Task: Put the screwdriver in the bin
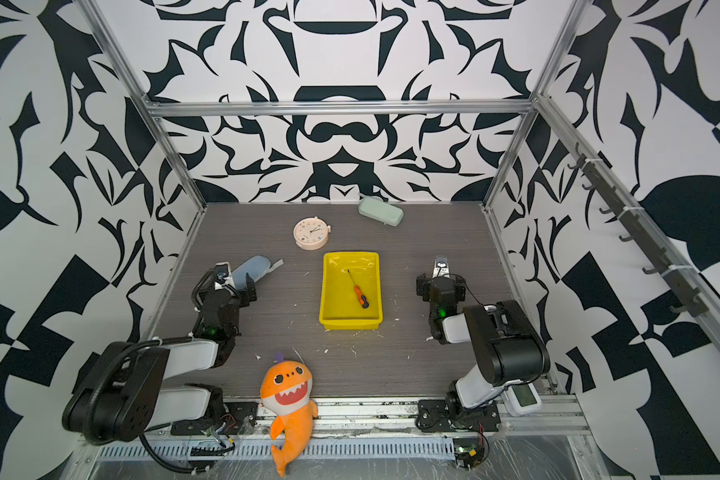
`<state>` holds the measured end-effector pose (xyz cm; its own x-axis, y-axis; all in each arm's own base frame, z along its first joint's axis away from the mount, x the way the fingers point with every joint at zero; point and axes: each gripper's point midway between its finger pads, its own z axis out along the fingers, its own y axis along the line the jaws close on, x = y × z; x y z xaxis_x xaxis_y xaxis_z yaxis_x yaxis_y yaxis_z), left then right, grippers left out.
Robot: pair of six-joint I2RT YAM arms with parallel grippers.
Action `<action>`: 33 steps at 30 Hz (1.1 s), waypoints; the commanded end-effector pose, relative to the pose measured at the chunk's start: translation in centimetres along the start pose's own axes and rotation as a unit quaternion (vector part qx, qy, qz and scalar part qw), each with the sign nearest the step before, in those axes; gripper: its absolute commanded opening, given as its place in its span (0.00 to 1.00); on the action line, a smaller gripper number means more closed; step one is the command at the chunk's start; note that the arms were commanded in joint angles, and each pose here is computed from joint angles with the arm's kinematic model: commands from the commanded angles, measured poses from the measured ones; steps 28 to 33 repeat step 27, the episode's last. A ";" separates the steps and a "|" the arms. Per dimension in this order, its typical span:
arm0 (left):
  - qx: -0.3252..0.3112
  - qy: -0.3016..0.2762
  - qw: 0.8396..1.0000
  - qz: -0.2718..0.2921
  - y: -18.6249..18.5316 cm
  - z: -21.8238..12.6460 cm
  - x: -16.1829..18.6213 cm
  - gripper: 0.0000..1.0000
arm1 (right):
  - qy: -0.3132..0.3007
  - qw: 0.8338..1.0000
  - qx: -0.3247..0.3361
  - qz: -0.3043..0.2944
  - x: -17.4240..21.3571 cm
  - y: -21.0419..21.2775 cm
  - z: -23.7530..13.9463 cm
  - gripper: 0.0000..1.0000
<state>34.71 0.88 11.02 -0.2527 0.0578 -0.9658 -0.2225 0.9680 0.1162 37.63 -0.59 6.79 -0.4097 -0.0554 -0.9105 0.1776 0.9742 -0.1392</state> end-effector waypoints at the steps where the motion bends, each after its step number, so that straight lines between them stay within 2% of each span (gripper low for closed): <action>1: 0.004 -0.041 0.999 -0.017 0.2 1.2 -1.0 1.00 | -0.028 1.000 -0.006 0.005 -1.6 0.2 -0.1 1.00; 3: -0.021 -0.059 0.997 -0.033 1.2 1.7 -0.6 1.00 | -0.028 1.000 -0.005 0.005 -1.7 0.1 -0.1 1.00; 5: -0.011 -0.054 0.998 -0.026 0.9 2.0 -0.3 1.00 | -0.029 1.000 -0.005 0.006 -1.7 0.1 -0.1 1.00; 10: -0.020 0.003 0.999 -0.038 1.5 3.9 0.3 1.00 | -0.028 1.000 -0.006 0.006 -1.7 0.2 -0.1 1.00; 14: -0.007 0.057 0.995 -0.087 2.8 5.4 1.1 0.99 | -0.028 1.000 -0.006 0.005 -1.7 0.2 -0.1 1.00; 33: -0.001 0.049 0.996 -0.079 2.6 5.4 0.9 1.00 | -0.022 0.999 -0.022 0.016 -1.6 0.1 0.2 1.00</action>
